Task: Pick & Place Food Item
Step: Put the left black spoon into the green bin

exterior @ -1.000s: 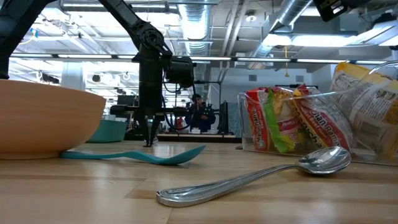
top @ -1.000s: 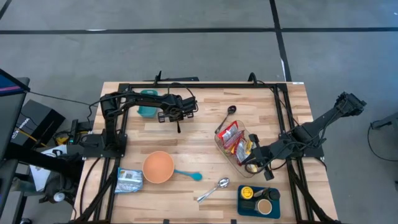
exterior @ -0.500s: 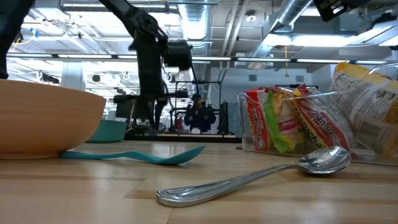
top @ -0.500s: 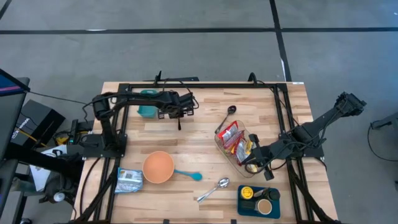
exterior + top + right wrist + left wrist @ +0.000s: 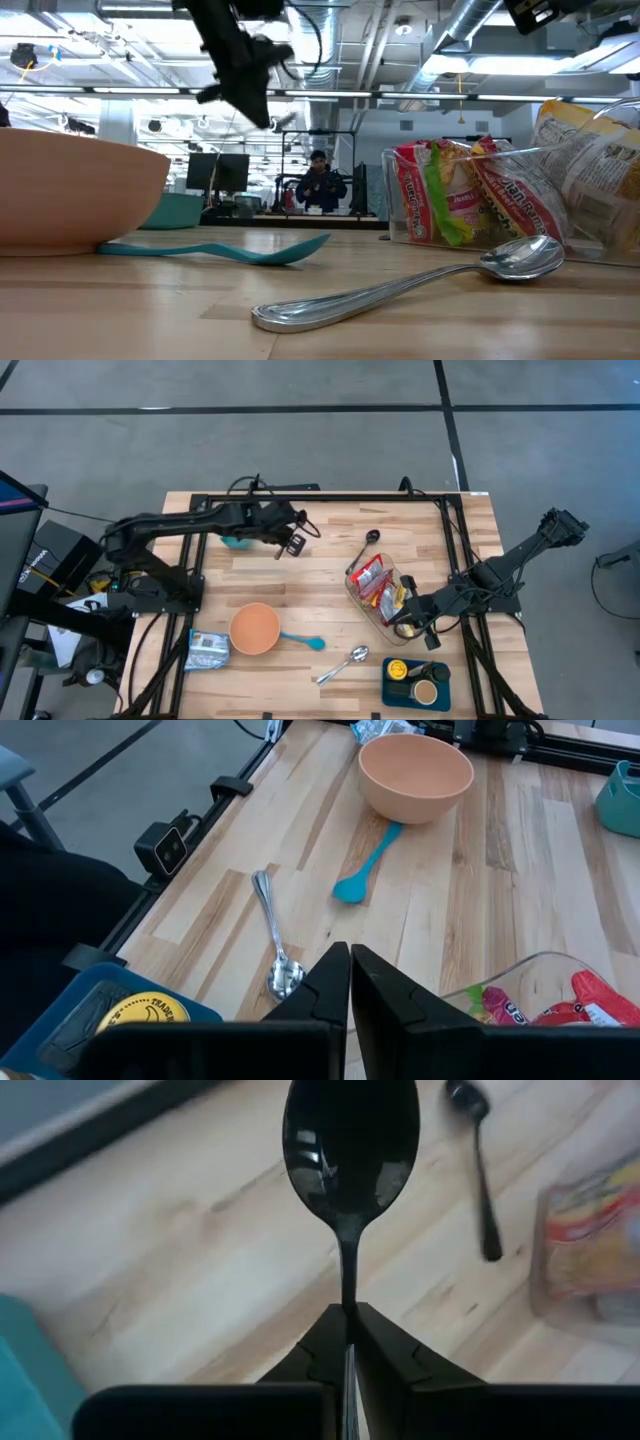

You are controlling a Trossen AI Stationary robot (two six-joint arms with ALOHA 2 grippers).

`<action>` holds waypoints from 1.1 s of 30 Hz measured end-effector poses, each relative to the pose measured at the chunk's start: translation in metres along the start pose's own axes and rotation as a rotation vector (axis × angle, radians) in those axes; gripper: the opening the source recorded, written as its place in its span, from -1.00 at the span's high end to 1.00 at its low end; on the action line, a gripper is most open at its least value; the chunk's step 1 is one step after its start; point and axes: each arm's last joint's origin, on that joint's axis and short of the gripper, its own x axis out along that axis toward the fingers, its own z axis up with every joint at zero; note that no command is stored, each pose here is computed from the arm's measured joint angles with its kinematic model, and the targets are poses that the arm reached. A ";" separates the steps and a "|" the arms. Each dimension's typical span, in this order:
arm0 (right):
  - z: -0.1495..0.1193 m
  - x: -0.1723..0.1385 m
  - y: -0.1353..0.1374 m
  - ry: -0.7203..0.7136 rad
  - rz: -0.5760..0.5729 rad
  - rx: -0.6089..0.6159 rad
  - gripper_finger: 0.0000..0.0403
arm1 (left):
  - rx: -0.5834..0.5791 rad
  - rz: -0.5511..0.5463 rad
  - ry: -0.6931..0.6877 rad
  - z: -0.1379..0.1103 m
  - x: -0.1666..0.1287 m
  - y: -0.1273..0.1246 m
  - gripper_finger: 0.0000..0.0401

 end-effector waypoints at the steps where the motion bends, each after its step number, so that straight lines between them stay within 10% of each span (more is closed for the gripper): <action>1: 0.000 0.000 0.000 0.000 0.000 0.000 0.96 | 0.003 0.000 -0.022 0.000 -0.007 0.000 0.96; 33: 0.000 0.000 0.000 0.000 0.000 0.000 0.96 | -0.333 0.594 -0.148 0.012 -0.038 0.094 0.97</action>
